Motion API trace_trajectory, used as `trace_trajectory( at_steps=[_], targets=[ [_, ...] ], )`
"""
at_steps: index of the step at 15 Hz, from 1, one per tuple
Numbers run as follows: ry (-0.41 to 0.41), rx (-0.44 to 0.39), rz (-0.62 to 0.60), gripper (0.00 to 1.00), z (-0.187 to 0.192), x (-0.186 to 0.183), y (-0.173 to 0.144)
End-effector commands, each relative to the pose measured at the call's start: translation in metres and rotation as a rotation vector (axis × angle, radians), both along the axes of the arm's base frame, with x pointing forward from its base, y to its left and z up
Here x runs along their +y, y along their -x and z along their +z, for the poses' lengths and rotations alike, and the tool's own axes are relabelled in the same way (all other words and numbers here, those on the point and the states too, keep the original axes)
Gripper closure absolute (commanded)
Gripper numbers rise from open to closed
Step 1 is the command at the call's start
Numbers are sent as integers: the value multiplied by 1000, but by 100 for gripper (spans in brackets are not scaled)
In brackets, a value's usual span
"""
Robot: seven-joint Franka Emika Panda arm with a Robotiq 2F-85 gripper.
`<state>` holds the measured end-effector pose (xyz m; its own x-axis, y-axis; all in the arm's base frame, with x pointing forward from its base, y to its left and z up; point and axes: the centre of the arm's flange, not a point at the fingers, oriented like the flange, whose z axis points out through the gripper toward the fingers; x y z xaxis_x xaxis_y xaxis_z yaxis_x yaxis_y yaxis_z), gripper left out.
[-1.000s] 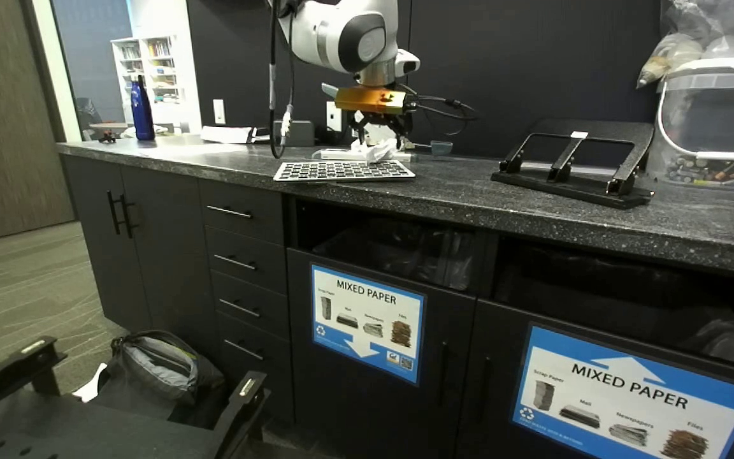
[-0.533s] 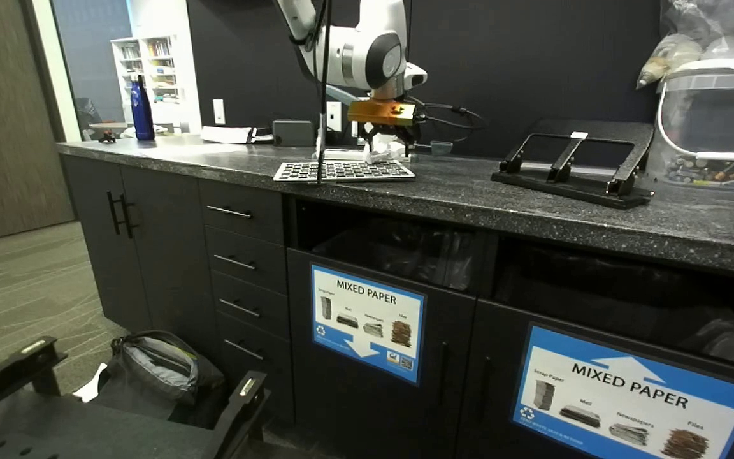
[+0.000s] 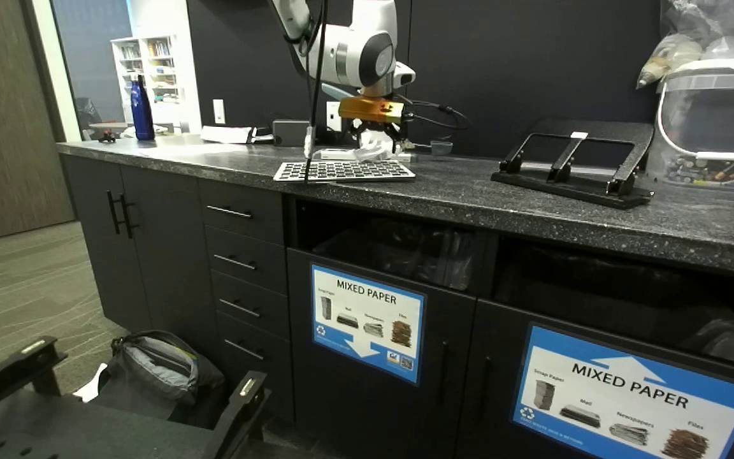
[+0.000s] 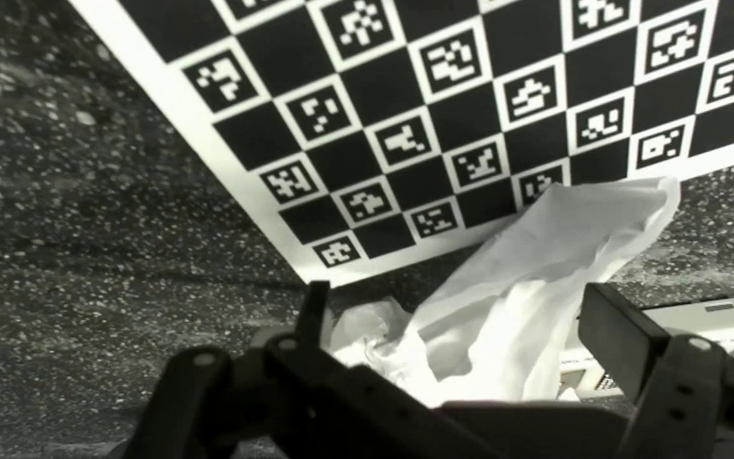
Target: Put the papers in the bin to the left
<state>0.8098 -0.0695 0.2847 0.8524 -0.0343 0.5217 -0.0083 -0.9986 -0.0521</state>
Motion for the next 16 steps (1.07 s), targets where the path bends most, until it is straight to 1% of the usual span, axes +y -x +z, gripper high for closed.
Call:
trace_trajectory(
  at_steps=[1, 4, 7, 11, 12, 13, 14, 16],
  targets=[
    [-13, -28, 20, 0, 18, 11, -19],
    [-25, -32, 33, 0, 20, 20, -21],
    [-34, -17, 43, 0, 13, 28, -23],
    [-32, 10, 44, 0, -7, 34, -26],
    [-27, 4, 34, 0, -14, 34, -29],
    [-22, 7, 35, 9, -16, 33, -32],
    [-2, 11, 45, 26, -23, 33, -32],
    [10, 11, 37, 42, -29, 31, -34]
  ],
)
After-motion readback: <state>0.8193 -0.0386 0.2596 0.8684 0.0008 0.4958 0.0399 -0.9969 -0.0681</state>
